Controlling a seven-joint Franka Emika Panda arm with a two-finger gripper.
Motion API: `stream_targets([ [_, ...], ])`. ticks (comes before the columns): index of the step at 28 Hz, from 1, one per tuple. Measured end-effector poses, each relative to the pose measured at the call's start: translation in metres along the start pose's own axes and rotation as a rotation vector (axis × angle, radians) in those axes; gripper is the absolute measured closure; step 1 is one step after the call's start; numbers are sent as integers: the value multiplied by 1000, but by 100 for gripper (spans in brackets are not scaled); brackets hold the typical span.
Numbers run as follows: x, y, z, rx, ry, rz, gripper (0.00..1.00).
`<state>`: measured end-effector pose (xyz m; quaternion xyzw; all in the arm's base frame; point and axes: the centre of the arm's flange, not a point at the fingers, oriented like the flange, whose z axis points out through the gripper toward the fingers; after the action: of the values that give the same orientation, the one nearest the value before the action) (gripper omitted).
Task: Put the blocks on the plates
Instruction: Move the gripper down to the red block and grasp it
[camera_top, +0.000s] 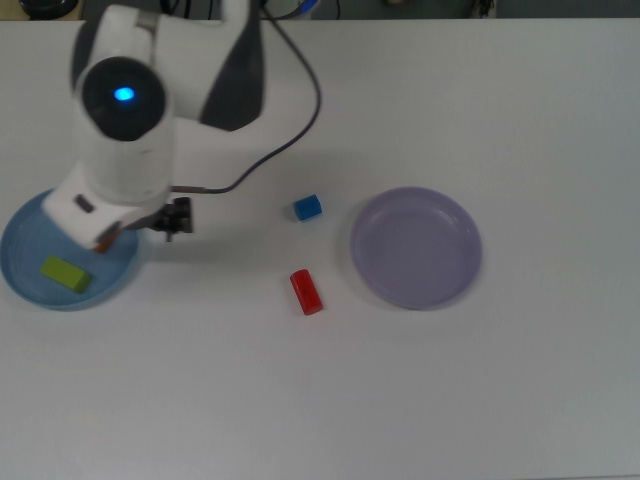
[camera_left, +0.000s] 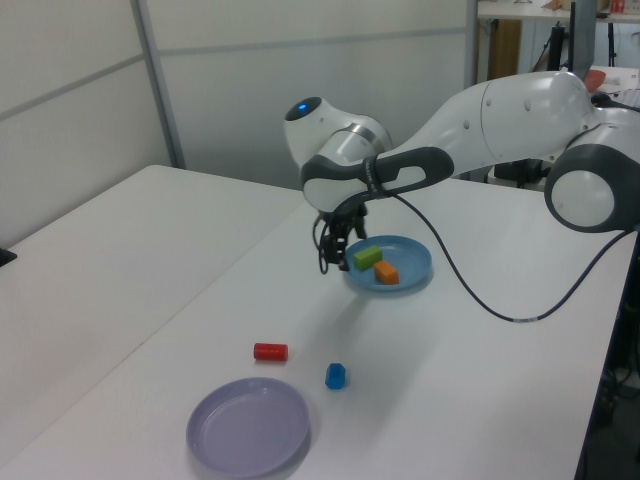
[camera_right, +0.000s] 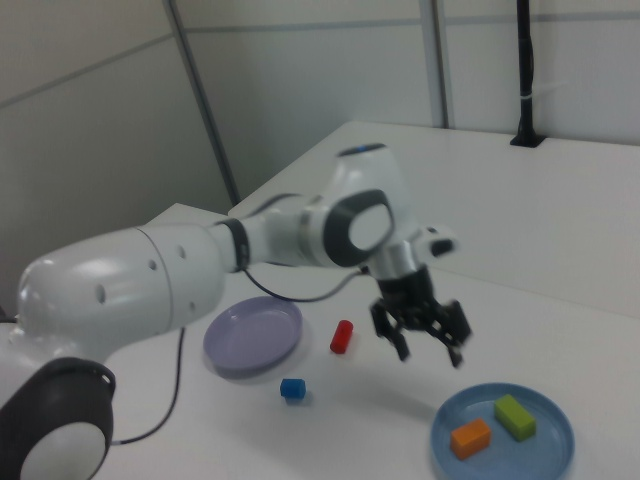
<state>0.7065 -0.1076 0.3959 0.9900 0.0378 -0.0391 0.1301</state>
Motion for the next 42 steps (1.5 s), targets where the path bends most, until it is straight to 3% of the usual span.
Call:
stream_targets([
  [16,21,-151,-39,24,97,-156,0],
  [22,34,-187,-22,43,161,-129,0],
  [32,36,-212,9,61,123,-155,0],
  [42,36,-220,30,65,93,-165,33],
])
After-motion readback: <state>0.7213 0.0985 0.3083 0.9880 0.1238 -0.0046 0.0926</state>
